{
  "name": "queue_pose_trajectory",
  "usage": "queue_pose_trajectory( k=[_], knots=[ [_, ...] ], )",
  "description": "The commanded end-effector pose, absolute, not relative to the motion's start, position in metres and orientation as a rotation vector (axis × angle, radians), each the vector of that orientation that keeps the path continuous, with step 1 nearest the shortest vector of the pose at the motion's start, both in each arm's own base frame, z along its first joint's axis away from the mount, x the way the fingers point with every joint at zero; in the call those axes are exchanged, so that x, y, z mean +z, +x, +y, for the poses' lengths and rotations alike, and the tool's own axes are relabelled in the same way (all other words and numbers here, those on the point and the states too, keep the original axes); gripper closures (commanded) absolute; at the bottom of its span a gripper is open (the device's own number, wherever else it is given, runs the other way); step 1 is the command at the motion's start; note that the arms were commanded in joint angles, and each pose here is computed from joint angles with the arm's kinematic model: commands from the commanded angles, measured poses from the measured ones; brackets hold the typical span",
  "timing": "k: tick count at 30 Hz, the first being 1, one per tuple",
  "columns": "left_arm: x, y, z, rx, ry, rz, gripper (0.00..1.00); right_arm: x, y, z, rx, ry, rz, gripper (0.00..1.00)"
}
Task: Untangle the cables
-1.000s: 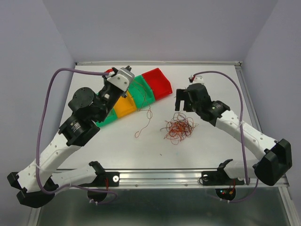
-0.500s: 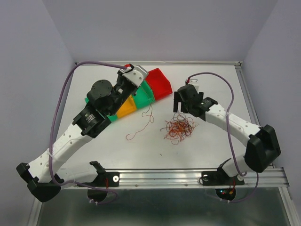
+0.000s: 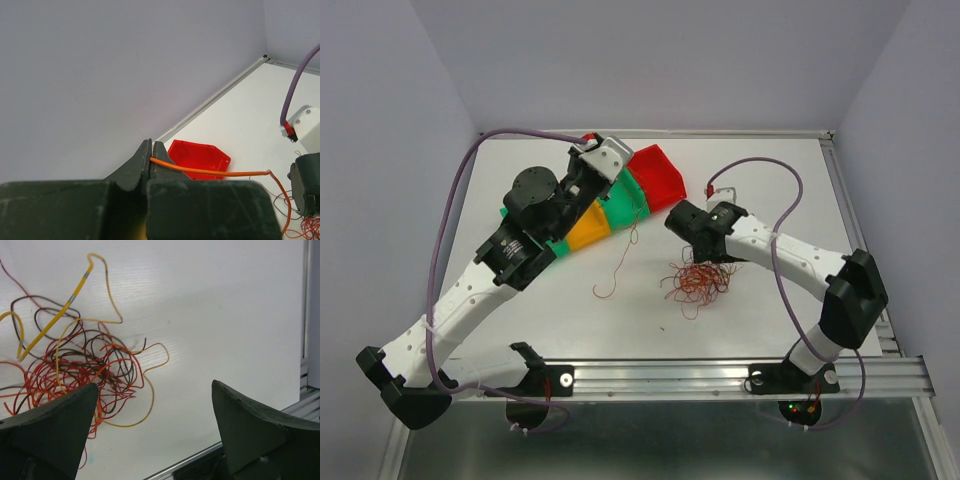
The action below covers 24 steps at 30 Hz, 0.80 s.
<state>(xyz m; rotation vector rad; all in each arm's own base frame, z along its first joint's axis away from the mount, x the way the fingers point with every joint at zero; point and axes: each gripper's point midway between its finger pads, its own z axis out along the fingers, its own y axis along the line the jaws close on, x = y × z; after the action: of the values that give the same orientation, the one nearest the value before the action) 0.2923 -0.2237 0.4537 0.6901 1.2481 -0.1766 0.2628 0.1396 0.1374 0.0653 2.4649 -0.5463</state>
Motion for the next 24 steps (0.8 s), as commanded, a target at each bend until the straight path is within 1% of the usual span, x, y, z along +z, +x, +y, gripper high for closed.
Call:
queue_pose_trajectory(
  k=[1,2,3,4,5,8,9,11,12,14,16,17,19,20,22,24],
  knots=[
    [0.474,0.284,-0.219,-0.217,0.652,1.181,1.0,0.206,0.271,0.108,-0.613,0.218,2.253,0.0],
    [0.474,0.283,-0.219,-0.218,0.653,1.18,1.0,0.214,0.274,0.113,-0.533,0.229,2.238,0.0],
    [0.475,0.283,-0.218,-0.217,0.651,1.179,1.0,0.221,0.285,0.135,-0.356,0.25,2.218,0.0],
    [0.476,0.283,-0.217,-0.215,0.648,1.179,1.0,0.24,0.283,0.139,-0.253,0.167,2.201,0.0],
    [0.476,0.283,-0.217,-0.215,0.647,1.182,1.0,0.243,0.287,0.164,-0.076,0.133,2.201,0.0],
    [0.482,0.28,-0.214,-0.223,0.641,1.166,1.0,0.277,0.286,0.184,0.139,0.014,2.105,0.0],
    [0.483,0.28,-0.213,-0.22,0.642,1.167,1.0,0.285,0.286,0.203,0.253,-0.034,2.077,0.0],
    [0.489,0.279,-0.211,-0.221,0.637,1.163,1.0,0.293,0.284,0.219,0.346,-0.134,2.05,0.0],
    [0.49,0.278,-0.211,-0.222,0.643,1.166,1.0,0.302,0.28,0.235,0.447,-0.187,2.028,0.0],
    [0.494,0.274,-0.212,-0.238,0.661,1.164,1.0,0.312,0.277,0.255,0.548,-0.268,1.989,0.0],
    [0.496,0.27,-0.214,-0.271,0.68,1.156,1.0,0.312,0.278,0.264,0.574,-0.306,1.98,0.0],
    [0.495,0.259,-0.224,-0.326,0.742,1.124,1.0,0.311,0.279,0.264,0.575,-0.306,1.979,0.0],
    [0.493,0.254,-0.228,-0.362,0.761,1.106,1.0,0.318,0.283,0.263,0.574,-0.272,1.941,0.0],
    [0.484,0.254,-0.233,-0.386,0.788,1.106,1.0,0.317,0.284,0.261,0.568,-0.263,1.934,0.0],
    [0.477,0.26,-0.239,-0.407,0.808,1.114,1.0,0.336,0.283,0.253,0.583,-0.22,1.869,0.0],
    [0.458,0.275,-0.245,-0.454,0.854,1.149,1.0,0.352,0.277,0.251,0.63,-0.217,1.806,0.0]
  ],
)
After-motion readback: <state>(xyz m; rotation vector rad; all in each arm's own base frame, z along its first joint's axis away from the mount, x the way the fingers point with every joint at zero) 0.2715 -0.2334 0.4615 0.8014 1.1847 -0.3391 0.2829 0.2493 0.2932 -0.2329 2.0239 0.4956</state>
